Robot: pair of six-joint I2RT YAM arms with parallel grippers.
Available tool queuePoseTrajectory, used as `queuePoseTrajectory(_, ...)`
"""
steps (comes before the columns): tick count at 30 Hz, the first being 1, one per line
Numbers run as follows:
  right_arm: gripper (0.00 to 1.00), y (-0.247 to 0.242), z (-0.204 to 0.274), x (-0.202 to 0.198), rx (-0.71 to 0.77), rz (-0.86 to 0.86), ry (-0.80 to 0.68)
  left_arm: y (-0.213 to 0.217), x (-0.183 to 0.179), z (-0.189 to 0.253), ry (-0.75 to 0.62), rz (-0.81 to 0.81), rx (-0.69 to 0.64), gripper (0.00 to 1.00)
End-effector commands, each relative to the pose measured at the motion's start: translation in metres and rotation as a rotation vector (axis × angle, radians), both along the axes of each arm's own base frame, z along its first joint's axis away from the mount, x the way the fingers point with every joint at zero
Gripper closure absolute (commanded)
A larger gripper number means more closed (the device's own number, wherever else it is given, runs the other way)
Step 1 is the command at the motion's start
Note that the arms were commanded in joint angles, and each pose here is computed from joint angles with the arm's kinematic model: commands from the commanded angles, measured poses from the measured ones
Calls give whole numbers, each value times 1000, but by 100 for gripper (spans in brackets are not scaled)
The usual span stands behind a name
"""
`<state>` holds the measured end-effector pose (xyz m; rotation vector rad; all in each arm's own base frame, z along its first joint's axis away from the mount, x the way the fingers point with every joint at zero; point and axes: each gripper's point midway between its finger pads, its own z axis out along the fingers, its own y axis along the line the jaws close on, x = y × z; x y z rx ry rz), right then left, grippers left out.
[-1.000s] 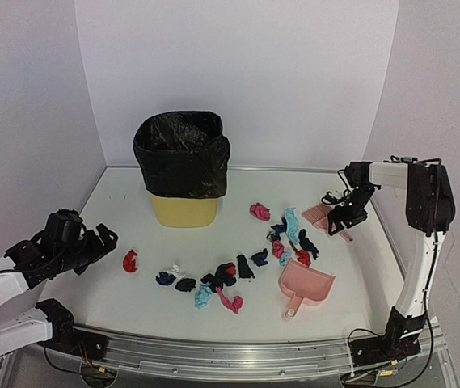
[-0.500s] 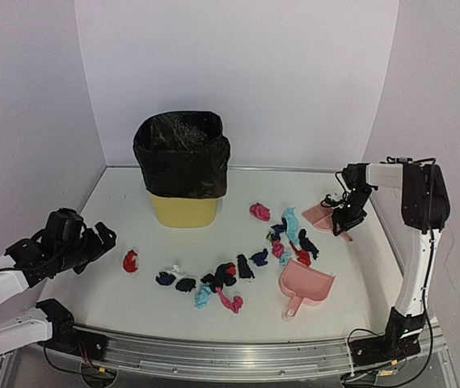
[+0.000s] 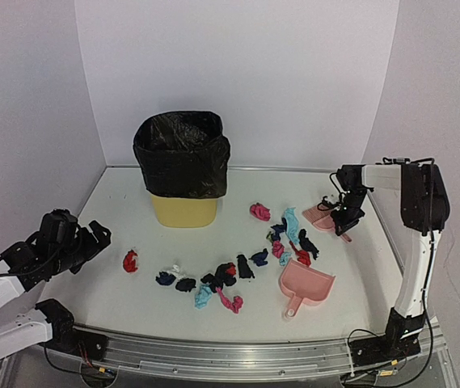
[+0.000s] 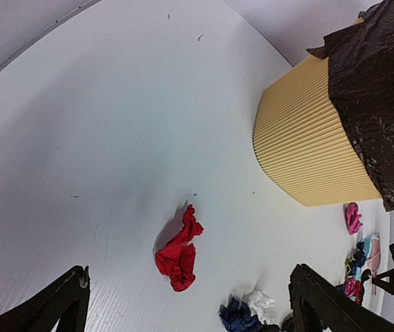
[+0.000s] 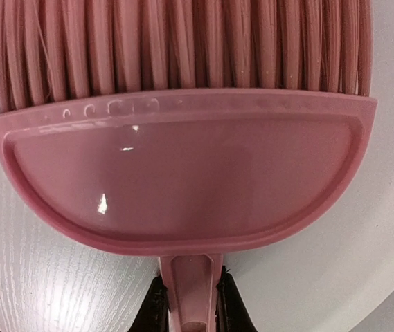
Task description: Sweep away the paper scraps from the table
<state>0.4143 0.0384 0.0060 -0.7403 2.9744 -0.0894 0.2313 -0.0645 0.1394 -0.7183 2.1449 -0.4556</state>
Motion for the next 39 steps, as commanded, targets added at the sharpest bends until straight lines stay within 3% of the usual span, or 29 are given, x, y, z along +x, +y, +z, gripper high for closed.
queuePoseTrajectory(1,96,-1,6,-18,-27,-36,20,5,-2,20,-55,17,-14,0)
queuePoseTrajectory(4,100,0,33,-11,-6,-90,-77,3,-3,25,-76,7,-33,0)
queuePoseTrajectory(12,100,10,105,-22,137,-268,-283,-26,0,43,-150,-137,-126,0)
queuePoseTrajectory(17,100,10,126,-57,240,-515,-319,-69,5,60,-203,-336,-234,0)
queuePoseTrajectory(21,100,50,135,-100,467,-634,-245,-104,7,75,-237,-494,-324,1)
queuePoseTrajectory(26,100,114,145,-150,569,-489,-181,-147,0,105,-329,-699,-454,0)
queuePoseTrajectory(30,100,155,145,-182,582,-245,-140,-190,-9,116,-344,-807,-451,0)
queuePoseTrajectory(35,100,188,138,-214,543,58,-121,-261,-26,121,-257,-1036,-479,0)
queuePoseTrajectory(39,100,203,134,-220,488,176,-136,-312,-47,120,-185,-1208,-498,0)
